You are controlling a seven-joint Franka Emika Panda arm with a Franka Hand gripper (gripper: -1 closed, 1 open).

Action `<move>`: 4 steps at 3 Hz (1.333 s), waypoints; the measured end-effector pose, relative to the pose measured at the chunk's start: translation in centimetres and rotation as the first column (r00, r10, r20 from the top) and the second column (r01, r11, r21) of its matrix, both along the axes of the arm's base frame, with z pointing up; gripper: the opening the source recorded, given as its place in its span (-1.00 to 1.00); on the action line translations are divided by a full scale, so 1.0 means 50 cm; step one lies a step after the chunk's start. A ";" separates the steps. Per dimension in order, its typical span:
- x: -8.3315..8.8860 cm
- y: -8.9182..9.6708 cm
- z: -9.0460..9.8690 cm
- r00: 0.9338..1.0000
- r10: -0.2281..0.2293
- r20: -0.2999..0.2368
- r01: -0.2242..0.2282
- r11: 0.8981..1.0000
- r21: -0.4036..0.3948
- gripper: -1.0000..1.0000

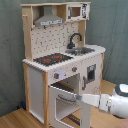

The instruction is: Play with the kitchen

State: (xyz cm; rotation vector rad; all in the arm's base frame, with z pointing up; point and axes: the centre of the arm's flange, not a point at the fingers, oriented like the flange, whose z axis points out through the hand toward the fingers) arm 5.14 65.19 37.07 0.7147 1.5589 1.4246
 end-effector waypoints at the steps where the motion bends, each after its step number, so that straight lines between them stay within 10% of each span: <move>1: 0.003 0.039 -0.027 0.999 0.036 -0.040 -0.034 0.998 0.046 1.00; 4: 0.119 0.087 -0.095 0.987 0.014 -0.163 0.021 0.977 0.211 1.00</move>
